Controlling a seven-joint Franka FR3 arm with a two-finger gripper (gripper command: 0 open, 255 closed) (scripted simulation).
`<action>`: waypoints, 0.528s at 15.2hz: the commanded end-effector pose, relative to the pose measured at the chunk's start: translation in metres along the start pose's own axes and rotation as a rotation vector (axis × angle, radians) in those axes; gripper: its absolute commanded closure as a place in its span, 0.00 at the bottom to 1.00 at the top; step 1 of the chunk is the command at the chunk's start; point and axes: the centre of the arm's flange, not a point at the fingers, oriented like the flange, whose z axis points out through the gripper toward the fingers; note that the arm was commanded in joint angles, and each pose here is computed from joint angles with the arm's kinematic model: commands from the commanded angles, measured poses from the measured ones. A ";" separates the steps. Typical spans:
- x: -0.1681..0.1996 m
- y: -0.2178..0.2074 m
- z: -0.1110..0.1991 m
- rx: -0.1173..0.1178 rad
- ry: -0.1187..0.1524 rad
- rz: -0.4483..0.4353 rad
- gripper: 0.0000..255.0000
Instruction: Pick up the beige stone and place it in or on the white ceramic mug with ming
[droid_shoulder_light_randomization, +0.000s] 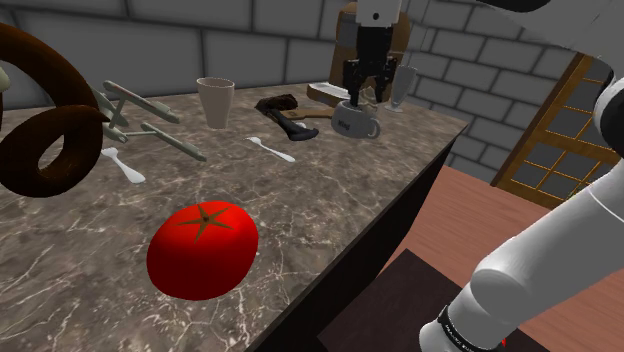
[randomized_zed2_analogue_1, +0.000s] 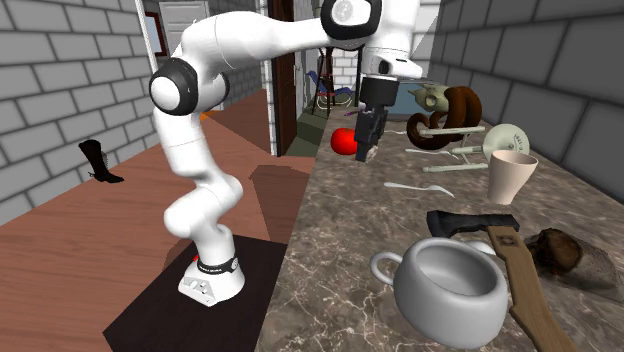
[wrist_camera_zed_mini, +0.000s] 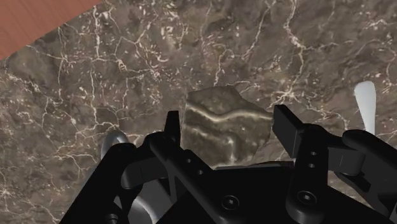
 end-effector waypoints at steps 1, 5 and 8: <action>0.020 0.017 0.000 0.000 0.000 -0.001 1.00; 0.059 0.053 0.003 0.000 0.000 -0.001 1.00; 0.087 0.081 0.006 0.000 0.000 -0.001 1.00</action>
